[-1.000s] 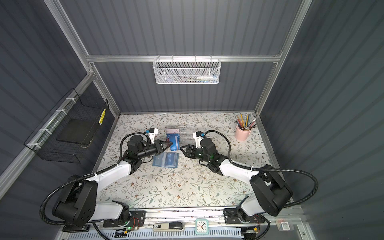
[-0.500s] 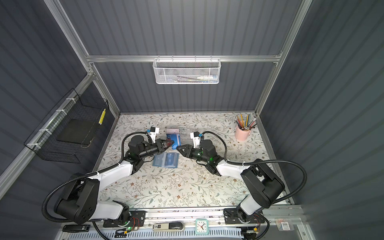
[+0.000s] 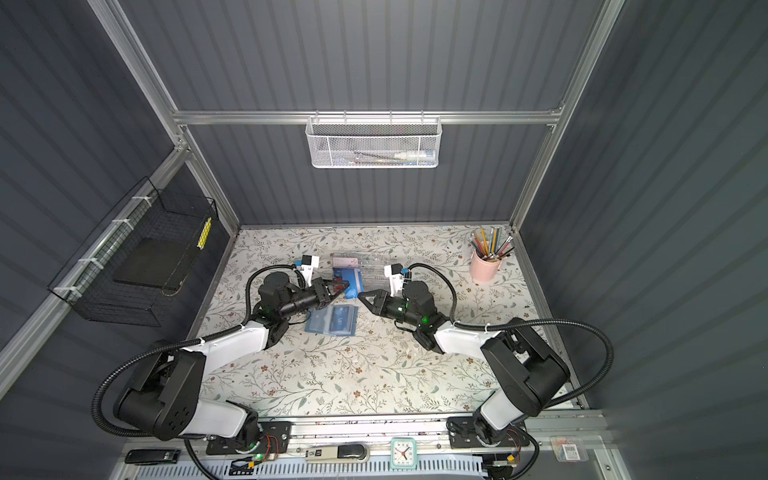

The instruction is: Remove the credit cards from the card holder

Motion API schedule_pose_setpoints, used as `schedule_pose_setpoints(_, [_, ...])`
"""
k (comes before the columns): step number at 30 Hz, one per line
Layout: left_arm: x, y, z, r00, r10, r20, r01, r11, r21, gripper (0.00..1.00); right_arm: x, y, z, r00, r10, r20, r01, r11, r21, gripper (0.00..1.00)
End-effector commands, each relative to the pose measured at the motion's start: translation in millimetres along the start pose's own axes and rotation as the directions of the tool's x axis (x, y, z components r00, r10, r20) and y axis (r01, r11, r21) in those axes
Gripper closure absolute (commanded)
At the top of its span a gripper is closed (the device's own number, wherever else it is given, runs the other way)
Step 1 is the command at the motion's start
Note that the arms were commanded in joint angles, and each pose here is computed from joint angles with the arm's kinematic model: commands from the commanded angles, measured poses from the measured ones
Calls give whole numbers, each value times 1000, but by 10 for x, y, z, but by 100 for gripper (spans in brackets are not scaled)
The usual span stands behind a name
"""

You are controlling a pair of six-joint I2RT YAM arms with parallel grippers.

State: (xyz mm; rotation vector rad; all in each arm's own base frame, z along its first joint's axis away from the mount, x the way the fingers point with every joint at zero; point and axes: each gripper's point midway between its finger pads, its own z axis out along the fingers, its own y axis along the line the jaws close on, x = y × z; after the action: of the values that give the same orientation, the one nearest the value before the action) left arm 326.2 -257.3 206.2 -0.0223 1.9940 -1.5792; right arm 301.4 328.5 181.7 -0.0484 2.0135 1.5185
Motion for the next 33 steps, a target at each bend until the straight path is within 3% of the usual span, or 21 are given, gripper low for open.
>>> schedule_pose_setpoints(1, [75, 61, 2, 1000, -14, -11, 14, 1000, -4, 94, -85, 171, -29, 998, -49, 36, 51, 997, -52, 89])
schedule_pose_setpoints(3, [80, 77, -9, 1000, -17, -5, 17, 1000, -9, 83, -83, 166, -31, 998, -50, 35, 52, 997, -50, 93])
schedule_pose_setpoints(8, [82, 121, -18, 1000, -21, 0, 21, 999, -31, 70, -86, 162, -39, 998, -53, 39, 55, 997, -45, 98])
schedule_pose_setpoints(11, [82, 178, -12, 1000, -32, 1, 32, 998, -58, 49, -85, 140, -49, 997, -66, 34, 67, 998, -22, 100])
schedule_pose_setpoints(16, [77, 349, -68, 999, -26, -22, 21, 976, -216, 24, -55, -33, -139, 990, -142, -12, 142, 981, 134, 100])
schedule_pose_setpoints(20, [11, 395, -193, 999, 18, -39, -31, 933, -359, 0, -68, -222, -282, 970, -238, -56, 243, 924, 295, 100])
schedule_pose_setpoints(27, [-32, 420, -171, 994, -80, -76, 35, 885, -464, 0, 2, -400, -436, 878, -434, -202, 475, 746, 466, 100])
schedule_pose_setpoints(33, [16, 358, -25, 981, -166, -100, 98, 869, -486, 0, 88, -462, -446, 811, -521, -267, 579, 647, 496, 100])
